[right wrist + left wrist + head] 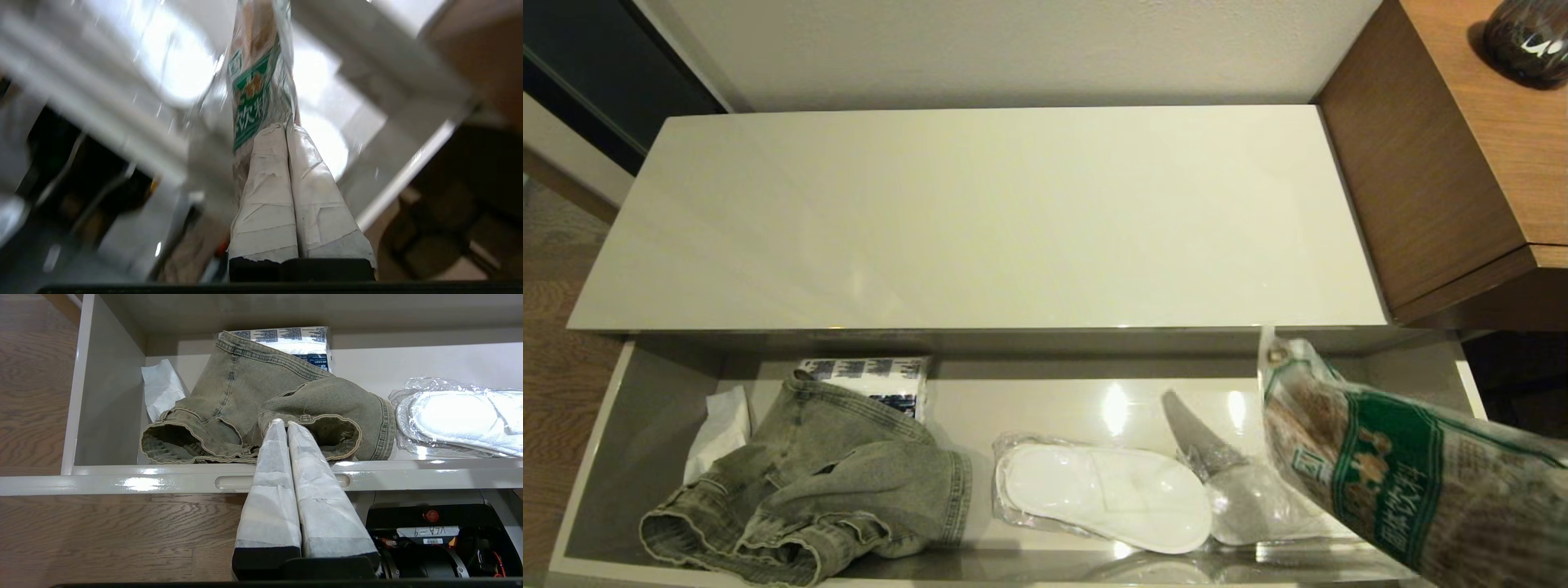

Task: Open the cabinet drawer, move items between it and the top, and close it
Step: Put the solid drinks in the drawer

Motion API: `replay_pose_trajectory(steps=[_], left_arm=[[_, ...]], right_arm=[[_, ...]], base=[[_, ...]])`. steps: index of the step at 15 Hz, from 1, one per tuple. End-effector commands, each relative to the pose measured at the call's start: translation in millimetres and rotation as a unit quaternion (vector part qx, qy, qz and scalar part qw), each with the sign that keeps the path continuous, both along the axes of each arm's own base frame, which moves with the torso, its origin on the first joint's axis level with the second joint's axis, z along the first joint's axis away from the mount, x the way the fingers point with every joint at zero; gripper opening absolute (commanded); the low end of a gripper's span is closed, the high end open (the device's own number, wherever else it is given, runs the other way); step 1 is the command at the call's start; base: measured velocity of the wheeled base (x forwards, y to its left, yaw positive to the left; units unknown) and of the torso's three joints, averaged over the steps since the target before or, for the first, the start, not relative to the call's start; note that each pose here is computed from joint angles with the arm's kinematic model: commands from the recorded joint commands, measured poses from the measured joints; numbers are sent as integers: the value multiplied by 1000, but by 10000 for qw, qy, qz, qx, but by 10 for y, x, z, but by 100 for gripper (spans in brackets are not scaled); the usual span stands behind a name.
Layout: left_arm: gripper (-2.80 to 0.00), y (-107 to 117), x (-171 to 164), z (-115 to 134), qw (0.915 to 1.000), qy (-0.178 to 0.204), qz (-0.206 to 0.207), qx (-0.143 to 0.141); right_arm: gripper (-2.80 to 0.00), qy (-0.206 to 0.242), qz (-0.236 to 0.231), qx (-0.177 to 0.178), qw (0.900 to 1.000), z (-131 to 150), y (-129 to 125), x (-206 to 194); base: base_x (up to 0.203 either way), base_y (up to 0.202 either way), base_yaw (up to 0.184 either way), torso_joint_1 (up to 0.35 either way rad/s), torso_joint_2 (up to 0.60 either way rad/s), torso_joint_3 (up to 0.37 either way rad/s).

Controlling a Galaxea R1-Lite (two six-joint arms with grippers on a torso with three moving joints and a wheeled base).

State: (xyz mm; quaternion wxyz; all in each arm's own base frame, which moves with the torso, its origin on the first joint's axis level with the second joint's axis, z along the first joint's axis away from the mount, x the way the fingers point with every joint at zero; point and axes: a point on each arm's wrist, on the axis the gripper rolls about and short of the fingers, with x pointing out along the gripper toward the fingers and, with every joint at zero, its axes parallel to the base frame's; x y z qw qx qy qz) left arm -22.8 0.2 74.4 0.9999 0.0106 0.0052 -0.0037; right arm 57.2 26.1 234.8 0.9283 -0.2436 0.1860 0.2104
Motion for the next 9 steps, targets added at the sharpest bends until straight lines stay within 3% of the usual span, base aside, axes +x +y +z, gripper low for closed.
replay_pose_trajectory(steps=[1,3,4,9], left_arm=[[-280,0,1,0,10000,9,-2,2],[-280,0,1,0,10000,9,-2,2],[-280,0,1,0,10000,9,-2,2],[-280,0,1,0,10000,9,-2,2]], right_arm=[[-280,-7,-43,-50,10000,-115,186,368],[-280,102,-49,-85,9999,-188,223,429],[0,70,-50,-70,9999,-201,227,436],[0,-130,-100,10,9999,-345,183,355]], base=[[0,0,0,0,0,0],[0,0,0,0,0,0],[0,0,0,0,0,0],[0,0,0,0,0,0]])
